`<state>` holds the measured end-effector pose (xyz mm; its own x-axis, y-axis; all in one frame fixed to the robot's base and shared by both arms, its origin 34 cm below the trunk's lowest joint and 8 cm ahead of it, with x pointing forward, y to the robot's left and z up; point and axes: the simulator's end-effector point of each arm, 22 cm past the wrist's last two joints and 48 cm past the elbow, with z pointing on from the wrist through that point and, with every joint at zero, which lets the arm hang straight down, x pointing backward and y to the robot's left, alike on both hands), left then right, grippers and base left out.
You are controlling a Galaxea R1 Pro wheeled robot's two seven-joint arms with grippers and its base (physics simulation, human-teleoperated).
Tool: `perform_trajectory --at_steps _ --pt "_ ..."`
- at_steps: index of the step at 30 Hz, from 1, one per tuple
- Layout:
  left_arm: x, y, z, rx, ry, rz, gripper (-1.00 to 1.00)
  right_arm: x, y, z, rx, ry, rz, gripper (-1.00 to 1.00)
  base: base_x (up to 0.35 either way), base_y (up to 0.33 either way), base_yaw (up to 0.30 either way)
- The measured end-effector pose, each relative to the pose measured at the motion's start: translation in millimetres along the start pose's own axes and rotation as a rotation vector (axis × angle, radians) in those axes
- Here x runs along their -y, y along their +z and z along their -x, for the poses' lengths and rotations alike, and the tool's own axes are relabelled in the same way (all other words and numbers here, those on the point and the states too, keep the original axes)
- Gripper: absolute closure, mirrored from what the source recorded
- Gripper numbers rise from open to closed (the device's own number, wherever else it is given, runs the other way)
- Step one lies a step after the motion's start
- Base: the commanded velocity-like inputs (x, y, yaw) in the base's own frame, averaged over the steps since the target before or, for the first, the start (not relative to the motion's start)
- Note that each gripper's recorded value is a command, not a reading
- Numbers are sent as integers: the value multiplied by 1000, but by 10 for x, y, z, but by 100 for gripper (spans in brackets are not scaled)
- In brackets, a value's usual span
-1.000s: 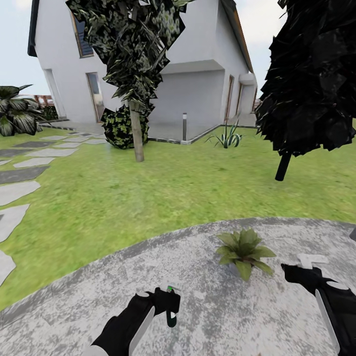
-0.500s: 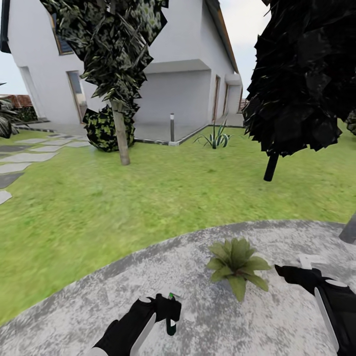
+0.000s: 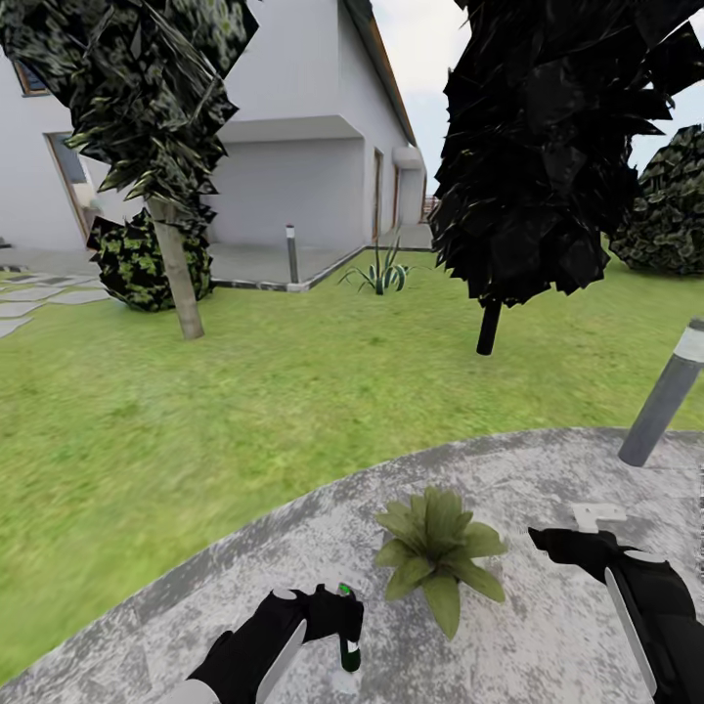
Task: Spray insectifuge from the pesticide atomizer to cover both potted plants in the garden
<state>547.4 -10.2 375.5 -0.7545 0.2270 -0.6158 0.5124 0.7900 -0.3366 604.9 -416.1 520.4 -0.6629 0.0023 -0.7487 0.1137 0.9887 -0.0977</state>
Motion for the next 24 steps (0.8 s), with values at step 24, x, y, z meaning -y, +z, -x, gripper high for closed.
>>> perform_trajectory --at_steps 24 --pt "-356 34 -622 -135 38 134 100 -136 19 15 6 -24 25 -100 124 0 -113"
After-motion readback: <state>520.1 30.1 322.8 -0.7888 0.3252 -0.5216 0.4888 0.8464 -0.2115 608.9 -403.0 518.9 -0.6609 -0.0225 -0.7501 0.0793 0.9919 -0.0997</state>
